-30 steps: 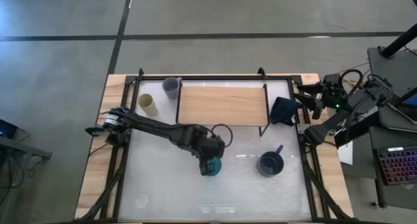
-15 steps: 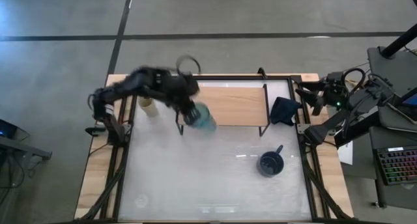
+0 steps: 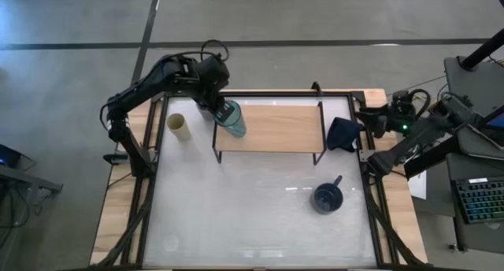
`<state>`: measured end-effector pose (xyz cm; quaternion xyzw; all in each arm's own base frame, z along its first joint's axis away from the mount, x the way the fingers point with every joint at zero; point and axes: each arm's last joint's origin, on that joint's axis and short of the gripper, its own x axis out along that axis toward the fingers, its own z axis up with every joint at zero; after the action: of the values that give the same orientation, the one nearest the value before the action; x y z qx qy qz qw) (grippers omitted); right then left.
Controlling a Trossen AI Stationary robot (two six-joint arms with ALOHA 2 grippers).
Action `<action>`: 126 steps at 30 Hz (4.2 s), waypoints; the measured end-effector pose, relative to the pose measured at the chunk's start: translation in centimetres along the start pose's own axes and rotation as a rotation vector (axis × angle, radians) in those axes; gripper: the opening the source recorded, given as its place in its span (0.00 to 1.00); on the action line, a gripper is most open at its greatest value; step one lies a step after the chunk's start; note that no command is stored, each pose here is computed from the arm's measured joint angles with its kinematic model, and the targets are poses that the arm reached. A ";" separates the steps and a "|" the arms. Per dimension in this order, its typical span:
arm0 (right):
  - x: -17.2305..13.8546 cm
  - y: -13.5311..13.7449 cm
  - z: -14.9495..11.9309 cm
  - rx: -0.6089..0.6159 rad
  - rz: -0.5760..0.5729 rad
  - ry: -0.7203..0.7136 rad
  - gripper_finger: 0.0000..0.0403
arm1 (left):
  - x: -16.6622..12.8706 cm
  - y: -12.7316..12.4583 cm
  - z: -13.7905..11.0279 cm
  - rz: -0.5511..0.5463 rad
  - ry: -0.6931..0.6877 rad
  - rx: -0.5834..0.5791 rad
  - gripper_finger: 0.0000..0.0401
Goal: Stack small to large cups/mugs on shelf
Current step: Put the light blue glass on the shelf, then put the brown cup on the shelf
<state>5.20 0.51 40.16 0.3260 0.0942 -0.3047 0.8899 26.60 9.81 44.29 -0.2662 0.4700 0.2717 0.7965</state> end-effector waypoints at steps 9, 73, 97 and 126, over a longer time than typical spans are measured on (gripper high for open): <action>1.4 1.5 -1.8 0.017 -0.049 0.015 0.56 | 0.8 0.6 -0.9 0.054 0.038 0.032 0.00; 0.1 -1.1 -0.2 -0.010 -0.048 -0.113 0.56 | -0.1 9.1 -8.5 0.361 0.032 -0.235 0.21; 0.5 -0.9 -0.8 0.052 -0.059 -0.118 0.56 | 6.5 14.0 -11.4 0.470 0.323 -0.122 0.40; 1.7 -1.0 -2.8 0.092 -0.095 -0.111 0.56 | 10.9 18.5 -13.3 0.319 0.308 -0.187 0.43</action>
<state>6.09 0.88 36.89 0.3442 0.0461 -0.3681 0.8625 10.44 15.91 25.94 -0.2994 0.5946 0.3929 0.6344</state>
